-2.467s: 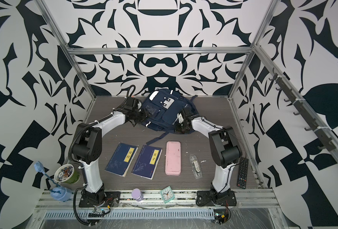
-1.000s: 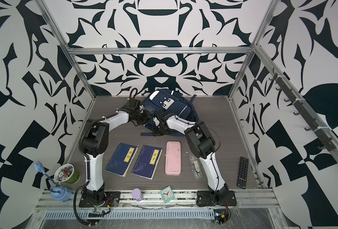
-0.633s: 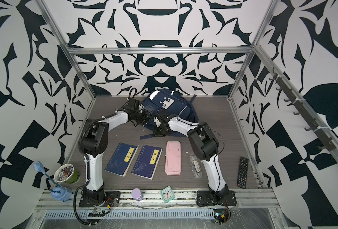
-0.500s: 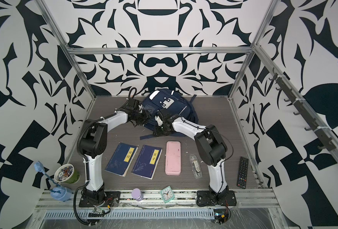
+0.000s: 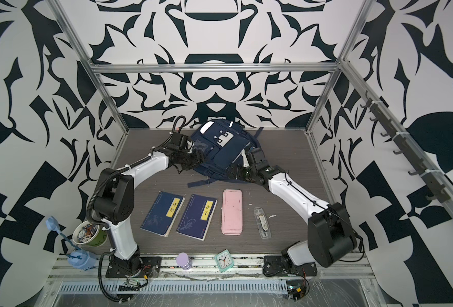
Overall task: Pack books, pencil case, and school supplies into a backpack
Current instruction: Unzip the student bag at the top-center of the table, then pick up the book at the center of the table.
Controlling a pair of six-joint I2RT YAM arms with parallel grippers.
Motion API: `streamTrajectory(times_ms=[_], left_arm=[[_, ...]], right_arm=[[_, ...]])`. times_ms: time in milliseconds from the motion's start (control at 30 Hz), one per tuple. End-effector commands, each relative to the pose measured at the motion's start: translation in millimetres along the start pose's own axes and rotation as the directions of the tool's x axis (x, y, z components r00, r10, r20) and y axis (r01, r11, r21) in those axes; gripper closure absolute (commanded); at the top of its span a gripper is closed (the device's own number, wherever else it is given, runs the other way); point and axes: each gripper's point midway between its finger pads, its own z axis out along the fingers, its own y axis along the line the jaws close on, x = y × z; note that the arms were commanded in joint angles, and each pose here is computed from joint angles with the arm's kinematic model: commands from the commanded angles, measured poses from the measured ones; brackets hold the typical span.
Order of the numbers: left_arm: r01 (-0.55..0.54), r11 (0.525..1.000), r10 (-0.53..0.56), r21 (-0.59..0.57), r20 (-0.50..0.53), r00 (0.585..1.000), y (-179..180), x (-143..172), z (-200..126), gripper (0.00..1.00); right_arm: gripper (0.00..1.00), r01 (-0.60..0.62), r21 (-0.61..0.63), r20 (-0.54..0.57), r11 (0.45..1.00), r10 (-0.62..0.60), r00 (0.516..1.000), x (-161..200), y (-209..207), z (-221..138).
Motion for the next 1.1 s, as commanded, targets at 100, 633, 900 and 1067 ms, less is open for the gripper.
streamTrajectory(times_ms=[100, 633, 900, 1067], left_arm=[[-0.065, 0.998, 0.066, 0.005, -0.032, 0.997, -0.3, 31.8, -22.9, 0.20], [-0.117, 0.976, 0.081, -0.183, -0.195, 0.977, 60.2, 129.7, -37.1, 0.23], [-0.120, 0.961, 0.051, -0.250, -0.264, 0.963, 80.2, 169.7, -49.8, 0.24], [-0.114, 0.958, 0.031, -0.262, -0.301, 0.953, 91.3, 193.1, -54.1, 0.23]], right_arm=[[0.01, -0.085, -0.016, 0.145, 0.996, 0.086, 0.986, -13.2, -5.3, -26.0], [0.14, 0.053, -0.163, -0.122, 0.985, -0.073, 0.990, 51.8, 32.6, -4.8], [0.25, 0.140, -0.165, -0.276, 0.976, -0.182, 0.944, 123.9, 71.4, 30.8], [0.36, 0.191, -0.108, -0.309, 0.976, -0.215, 0.926, 146.7, 63.9, 37.1]])
